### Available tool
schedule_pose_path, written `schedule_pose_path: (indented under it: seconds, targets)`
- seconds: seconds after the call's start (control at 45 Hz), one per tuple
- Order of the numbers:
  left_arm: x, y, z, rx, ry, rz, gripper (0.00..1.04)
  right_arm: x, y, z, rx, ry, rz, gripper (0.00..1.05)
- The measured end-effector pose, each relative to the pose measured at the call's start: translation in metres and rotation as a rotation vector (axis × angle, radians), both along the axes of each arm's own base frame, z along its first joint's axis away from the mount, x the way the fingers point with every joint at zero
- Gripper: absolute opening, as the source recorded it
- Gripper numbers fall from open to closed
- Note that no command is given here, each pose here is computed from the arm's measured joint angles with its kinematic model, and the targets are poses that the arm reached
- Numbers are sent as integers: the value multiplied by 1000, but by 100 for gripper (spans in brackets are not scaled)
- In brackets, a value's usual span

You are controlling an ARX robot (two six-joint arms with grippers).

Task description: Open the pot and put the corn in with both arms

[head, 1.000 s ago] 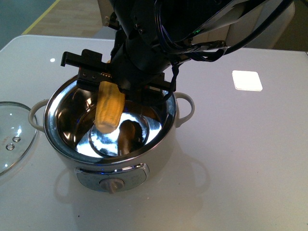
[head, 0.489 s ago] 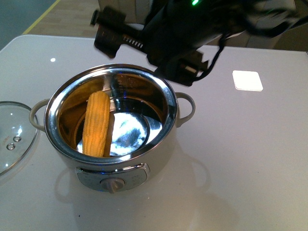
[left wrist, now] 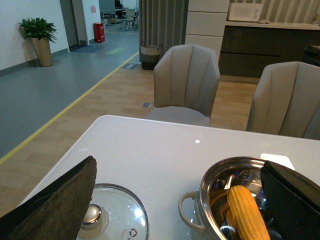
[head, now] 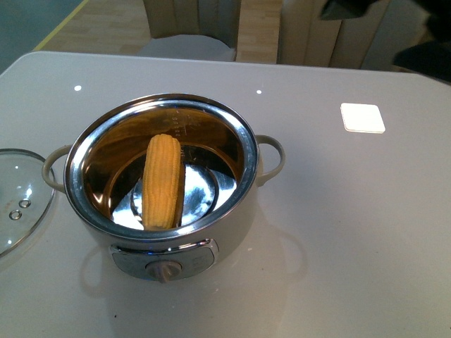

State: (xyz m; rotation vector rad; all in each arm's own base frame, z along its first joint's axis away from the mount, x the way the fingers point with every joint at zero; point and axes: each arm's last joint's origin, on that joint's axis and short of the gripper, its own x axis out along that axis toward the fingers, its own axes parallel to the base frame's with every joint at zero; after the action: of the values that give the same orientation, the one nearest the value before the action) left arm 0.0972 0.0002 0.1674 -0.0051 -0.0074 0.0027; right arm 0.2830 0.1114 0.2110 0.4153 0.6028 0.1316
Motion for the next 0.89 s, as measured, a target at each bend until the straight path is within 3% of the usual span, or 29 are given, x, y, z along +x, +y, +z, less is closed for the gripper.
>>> schedule_pose_path:
  seconds: [0.2, 0.378, 0.667, 0.778, 0.889]
  targets:
    - [0, 0, 0, 0, 0, 0, 98, -54, -37, 12, -121, -75, -107, 96]
    - [0, 0, 0, 0, 0, 0, 98, -93, -42, 6, -176, -87, -140, 96]
    - [0, 0, 0, 0, 0, 0, 98, -116, -44, 9, -229, -132, -183, 95]
    - [0, 0, 0, 0, 0, 0, 98, -122, -54, -7, -279, -446, -136, 75]
    - [0, 0, 0, 0, 0, 0, 98, -131, -68, -8, -340, -586, -139, 56]
